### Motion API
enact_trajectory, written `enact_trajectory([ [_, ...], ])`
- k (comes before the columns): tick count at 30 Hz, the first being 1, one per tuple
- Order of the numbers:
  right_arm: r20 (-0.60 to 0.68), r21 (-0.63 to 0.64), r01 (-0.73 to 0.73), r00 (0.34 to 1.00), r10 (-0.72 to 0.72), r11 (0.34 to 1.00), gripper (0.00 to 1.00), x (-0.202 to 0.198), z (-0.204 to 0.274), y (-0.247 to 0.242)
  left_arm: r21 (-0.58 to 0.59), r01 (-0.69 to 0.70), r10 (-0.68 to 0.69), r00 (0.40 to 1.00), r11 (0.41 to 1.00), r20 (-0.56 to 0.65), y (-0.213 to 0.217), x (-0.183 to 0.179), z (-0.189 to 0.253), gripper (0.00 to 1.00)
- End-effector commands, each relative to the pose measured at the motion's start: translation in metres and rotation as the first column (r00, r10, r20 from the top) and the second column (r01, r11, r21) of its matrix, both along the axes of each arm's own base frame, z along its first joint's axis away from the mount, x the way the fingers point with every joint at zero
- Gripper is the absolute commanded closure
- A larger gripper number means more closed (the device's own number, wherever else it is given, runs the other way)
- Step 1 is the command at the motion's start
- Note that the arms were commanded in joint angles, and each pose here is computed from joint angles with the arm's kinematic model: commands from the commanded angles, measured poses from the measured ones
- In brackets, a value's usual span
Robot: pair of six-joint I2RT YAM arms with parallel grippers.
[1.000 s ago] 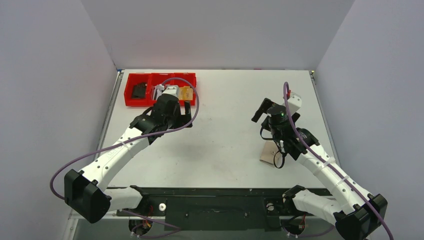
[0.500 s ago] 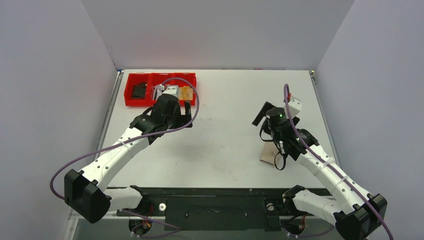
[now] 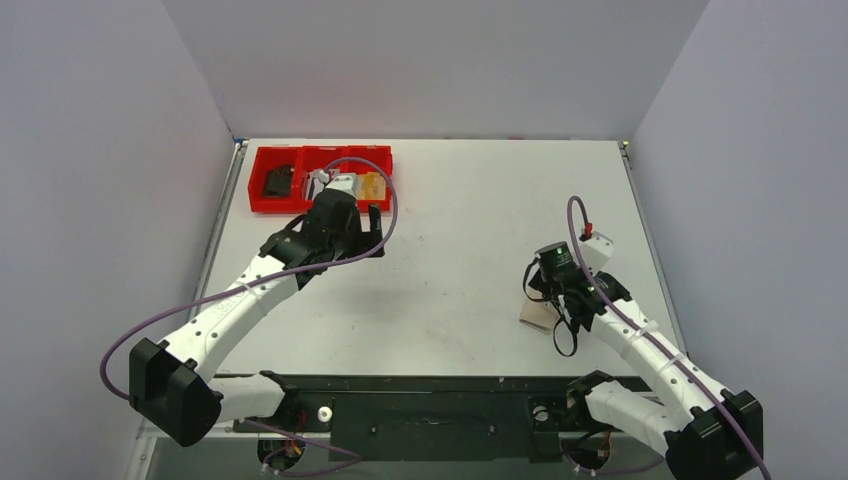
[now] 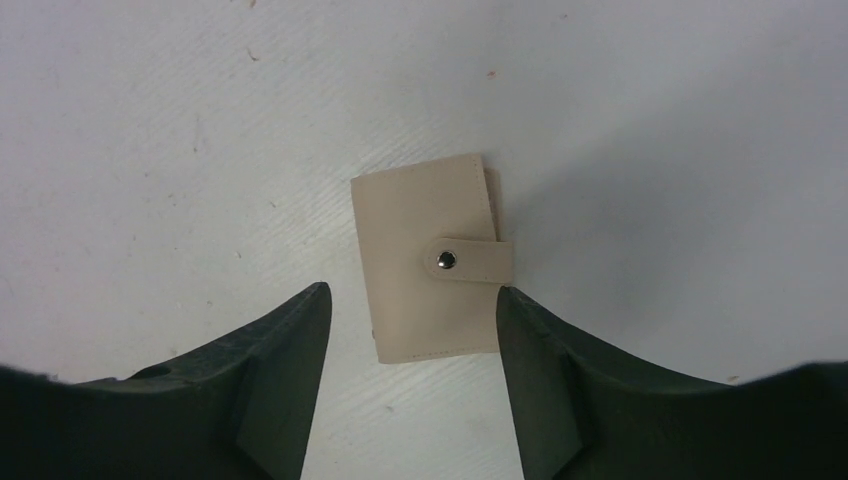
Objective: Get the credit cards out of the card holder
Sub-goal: Move the card holder to the center of the board.
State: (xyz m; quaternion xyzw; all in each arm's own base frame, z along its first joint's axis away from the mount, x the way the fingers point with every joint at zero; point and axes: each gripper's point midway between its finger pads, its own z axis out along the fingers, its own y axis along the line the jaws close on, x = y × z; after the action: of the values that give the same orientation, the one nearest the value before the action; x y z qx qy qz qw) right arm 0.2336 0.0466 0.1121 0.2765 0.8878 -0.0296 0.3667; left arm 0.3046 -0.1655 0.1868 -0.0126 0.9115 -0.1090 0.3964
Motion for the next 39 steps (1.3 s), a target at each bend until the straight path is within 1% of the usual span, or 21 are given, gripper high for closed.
enact_trajectory([
  [1, -0.020, -0.013, 0.045, 0.999, -0.045, 0.999, 0.44, 0.002, -0.008, -0.008, -0.024, 0.013, -0.012, 0.999, 1.000, 0.031, -0.003, 0.004, 0.010, 0.10],
  [5, -0.071, -0.024, 0.041, 0.997, -0.043, 0.999, 0.51, 0.004, -0.023, -0.009, -0.026, 0.012, -0.012, 1.000, 1.000, 0.028, -0.003, 0.004, 0.009, 0.10],
  [7, -0.093, -0.024, 0.045, 0.995, -0.047, 0.999, 0.53, 0.004, -0.032, -0.012, -0.029, 0.009, -0.008, 1.000, 1.000, 0.027, -0.002, 0.003, 0.009, 0.10],
  [12, -0.135, 0.019, 0.056, 0.989, -0.052, 0.998, 0.58, 0.008, -0.051, -0.014, -0.034, 0.004, -0.003, 1.000, 0.999, 0.030, 0.000, 0.002, 0.011, 0.10],
  [20, -0.173, 0.039, 0.041, 0.984, -0.034, 0.998, 0.60, 0.012, -0.069, -0.008, -0.034, -0.006, 0.006, 1.000, 0.999, 0.021, 0.002, 0.002, 0.009, 0.10],
  [27, -0.225, 0.027, 0.046, 0.973, -0.039, 0.999, 0.60, 0.001, -0.087, -0.010, -0.039, -0.008, 0.008, 1.000, 0.999, 0.007, 0.001, 0.002, 0.006, 0.10],
  [30, -0.243, 0.023, 0.057, 0.969, -0.050, 0.998, 0.62, -0.004, -0.093, -0.012, -0.042, -0.011, 0.011, 1.000, 0.999, 0.008, 0.001, 0.002, 0.006, 0.10],
  [34, -0.257, 0.016, 0.072, 0.964, -0.066, 0.997, 0.70, -0.009, -0.099, -0.014, -0.045, -0.011, 0.011, 1.000, 0.999, 0.003, 0.002, 0.001, 0.005, 0.10],
  [36, -0.261, 0.018, 0.078, 0.963, -0.071, 0.997, 0.76, -0.012, -0.102, -0.015, -0.047, -0.012, 0.012, 1.000, 0.999, 0.000, 0.002, 0.001, 0.004, 0.10],
  [38, -0.262, 0.022, 0.079, 0.962, -0.070, 0.997, 0.84, -0.013, -0.104, -0.014, -0.049, -0.012, 0.012, 1.000, 0.999, -0.001, 0.002, 0.001, 0.004, 0.10],
  [39, -0.262, 0.022, 0.079, 0.962, -0.070, 0.997, 0.92, -0.014, -0.104, -0.014, -0.050, -0.014, 0.014, 1.000, 0.999, -0.001, 0.002, 0.001, 0.003, 0.10],
])
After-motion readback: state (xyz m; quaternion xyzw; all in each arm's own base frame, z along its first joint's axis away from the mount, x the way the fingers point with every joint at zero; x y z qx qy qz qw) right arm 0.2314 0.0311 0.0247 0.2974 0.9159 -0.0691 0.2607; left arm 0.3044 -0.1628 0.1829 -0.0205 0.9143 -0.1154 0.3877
